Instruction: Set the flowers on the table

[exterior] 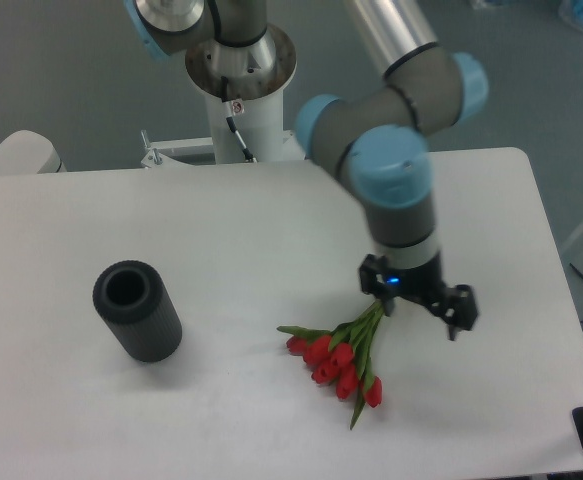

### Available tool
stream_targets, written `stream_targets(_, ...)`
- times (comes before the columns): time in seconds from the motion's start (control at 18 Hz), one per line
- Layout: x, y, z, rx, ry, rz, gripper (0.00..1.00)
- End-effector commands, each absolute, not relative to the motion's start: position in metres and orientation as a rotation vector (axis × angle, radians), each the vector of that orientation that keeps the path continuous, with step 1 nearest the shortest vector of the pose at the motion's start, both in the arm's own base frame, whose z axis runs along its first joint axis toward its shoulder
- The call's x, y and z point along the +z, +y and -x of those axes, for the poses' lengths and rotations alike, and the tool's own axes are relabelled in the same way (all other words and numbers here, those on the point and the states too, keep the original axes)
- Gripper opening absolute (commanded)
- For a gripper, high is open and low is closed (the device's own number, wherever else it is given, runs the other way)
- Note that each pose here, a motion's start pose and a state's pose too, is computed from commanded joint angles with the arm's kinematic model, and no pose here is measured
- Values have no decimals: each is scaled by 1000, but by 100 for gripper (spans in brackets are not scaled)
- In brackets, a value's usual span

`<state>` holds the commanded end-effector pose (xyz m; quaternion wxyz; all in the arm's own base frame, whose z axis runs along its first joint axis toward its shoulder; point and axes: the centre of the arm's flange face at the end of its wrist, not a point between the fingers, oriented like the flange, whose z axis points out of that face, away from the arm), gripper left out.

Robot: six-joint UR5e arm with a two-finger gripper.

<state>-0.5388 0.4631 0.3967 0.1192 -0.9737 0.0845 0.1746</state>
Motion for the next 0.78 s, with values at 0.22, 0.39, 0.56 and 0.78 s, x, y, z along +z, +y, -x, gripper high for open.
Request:
stream_targets(0.22, 420, 430, 572, 465, 385, 2816, 100)
stream_targets(0.39, 429, 411, 583, 445, 490, 2803, 100)
stream_targets(0.56, 433, 392, 589, 456, 566, 2806, 100)
stream_targets(0.78, 438, 366, 601, 421, 693, 2816, 100)
